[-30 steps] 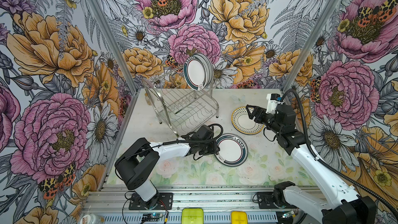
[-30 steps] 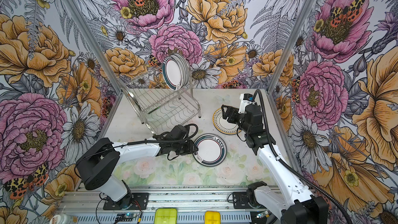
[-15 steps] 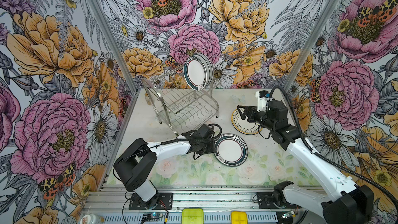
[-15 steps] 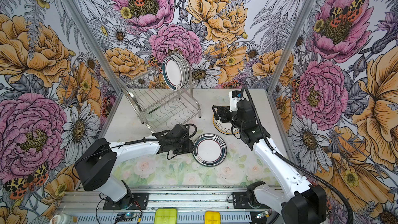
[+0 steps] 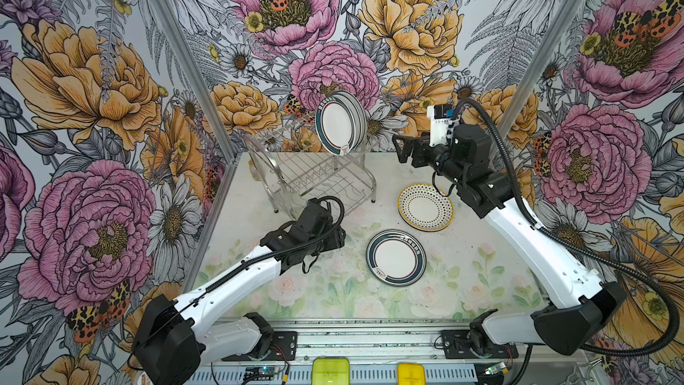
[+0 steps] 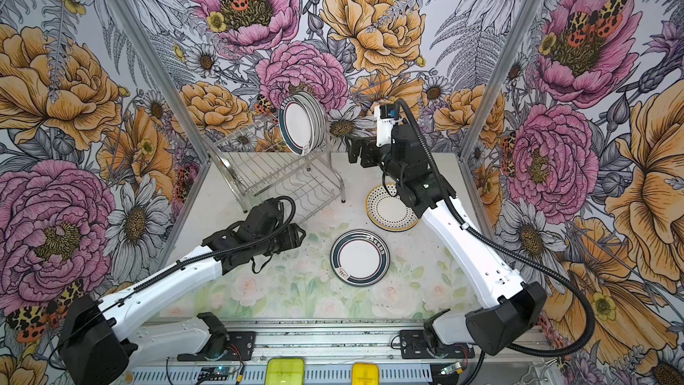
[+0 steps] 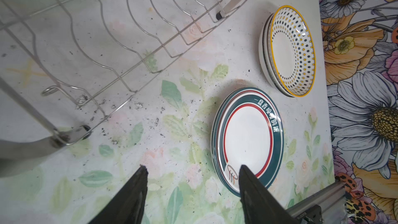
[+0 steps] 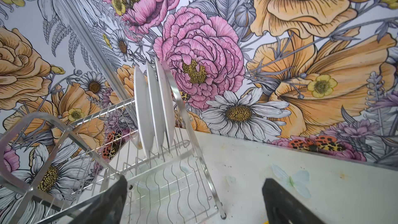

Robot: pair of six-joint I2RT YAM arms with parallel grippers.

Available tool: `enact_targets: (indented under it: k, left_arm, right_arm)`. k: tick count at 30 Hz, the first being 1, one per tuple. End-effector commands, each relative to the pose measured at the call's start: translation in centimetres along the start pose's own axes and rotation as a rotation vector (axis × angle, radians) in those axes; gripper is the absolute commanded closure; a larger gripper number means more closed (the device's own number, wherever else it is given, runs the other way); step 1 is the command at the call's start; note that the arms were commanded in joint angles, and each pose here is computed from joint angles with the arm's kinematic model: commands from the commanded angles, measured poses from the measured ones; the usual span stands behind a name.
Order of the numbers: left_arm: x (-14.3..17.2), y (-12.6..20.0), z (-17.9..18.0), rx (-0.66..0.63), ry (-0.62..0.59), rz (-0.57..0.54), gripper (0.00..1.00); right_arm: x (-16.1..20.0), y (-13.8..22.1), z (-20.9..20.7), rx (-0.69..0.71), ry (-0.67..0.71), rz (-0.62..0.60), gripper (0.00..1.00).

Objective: Unload the plates from the dish rack
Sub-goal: Place the plate among the plates, then pick up the plate from the dish rack.

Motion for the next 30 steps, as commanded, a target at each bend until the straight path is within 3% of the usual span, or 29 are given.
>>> enact_targets:
  k: [1,4,12,21,30]
  left_arm:
    - [0.6,0.6,1.9,-0.038,0.003,-0.003,0.31]
    - [0.7,1.0,2.9,-0.03,0.031,-0.015,0.23]
    - [0.1,1.7,4.6,-0.016,0.066,-0.033,0.14]
    - [0.0,2.8,5.4,0.013,0.101,-0.073,0.02]
    - [-0.2,3.5,5.7,0.05,0.109,-0.084,0.01]
  right_arm:
    - [-0.6,-1.4,2.1,-0.013,0.039,0.032,0.01]
    - [-1.6,-2.3,4.4,-0.055,0.035,0.016,0.01]
    - [-2.2,-4.2,10.1,-0.228,0.015,0.013,0.01]
    - [-1.8,-7.6,11.3,-0.281,-0.046,0.04,0.04]
    - [-0.9,-10.2,11.3,-0.243,-0.048,0.043,0.12]
Point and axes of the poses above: each gripper's point midway between its finger pads, its own y axis back along the fingers, its own z axis along the line the jaws close on, x = y × z, the point moved 7 cm from there along y, back along the fingers, and after that the axes turned 3 degrees about -y, right-handed, at the moved point
